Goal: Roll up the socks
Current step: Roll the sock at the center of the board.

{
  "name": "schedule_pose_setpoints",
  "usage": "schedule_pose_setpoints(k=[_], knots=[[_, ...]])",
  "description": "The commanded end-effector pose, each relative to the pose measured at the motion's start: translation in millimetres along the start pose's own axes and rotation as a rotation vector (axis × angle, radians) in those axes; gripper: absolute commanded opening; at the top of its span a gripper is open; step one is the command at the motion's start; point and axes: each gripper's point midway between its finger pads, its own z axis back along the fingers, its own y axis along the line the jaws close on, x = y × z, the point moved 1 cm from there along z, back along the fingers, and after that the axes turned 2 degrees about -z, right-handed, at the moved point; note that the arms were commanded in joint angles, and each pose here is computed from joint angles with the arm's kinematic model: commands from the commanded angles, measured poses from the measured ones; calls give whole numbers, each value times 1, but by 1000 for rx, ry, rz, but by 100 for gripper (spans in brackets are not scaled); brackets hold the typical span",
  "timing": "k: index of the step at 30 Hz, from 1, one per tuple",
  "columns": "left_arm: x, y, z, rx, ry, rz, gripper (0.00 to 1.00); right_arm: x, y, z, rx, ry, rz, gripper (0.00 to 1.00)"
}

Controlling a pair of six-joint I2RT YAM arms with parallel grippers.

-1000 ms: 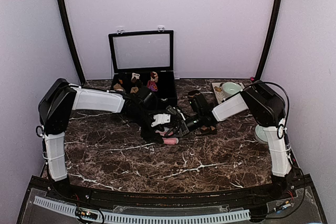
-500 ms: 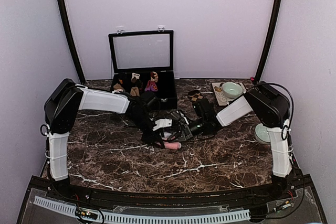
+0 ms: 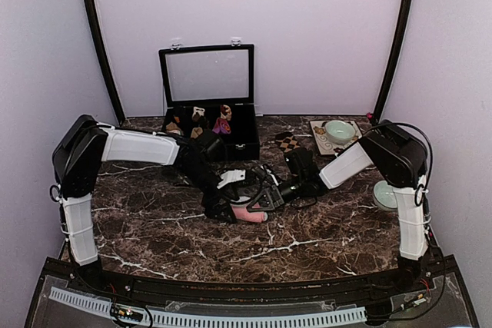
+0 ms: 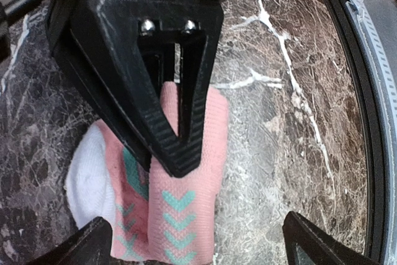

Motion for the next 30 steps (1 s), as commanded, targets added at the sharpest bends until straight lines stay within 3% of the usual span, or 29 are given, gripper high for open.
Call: schedule_pose_setpoints(k=[1, 4, 16, 27, 30], knots=[[16, -1, 13, 40, -42, -35, 99, -125, -79, -7, -302, 223, -446, 10], [9, 4, 4, 47, -23, -28, 96, -122, -79, -7, -300, 222, -448, 10], [2, 21, -17, 26, 17, 15, 49, -112, -72, -10, -296, 209, -404, 10], [-5, 19, -20, -200, -9, 270, 22, -82, -47, -12, -329, 86, -62, 28], [-14, 25, -28, -221, 19, 346, 19, -78, -45, -10, -352, 49, 5, 34]])
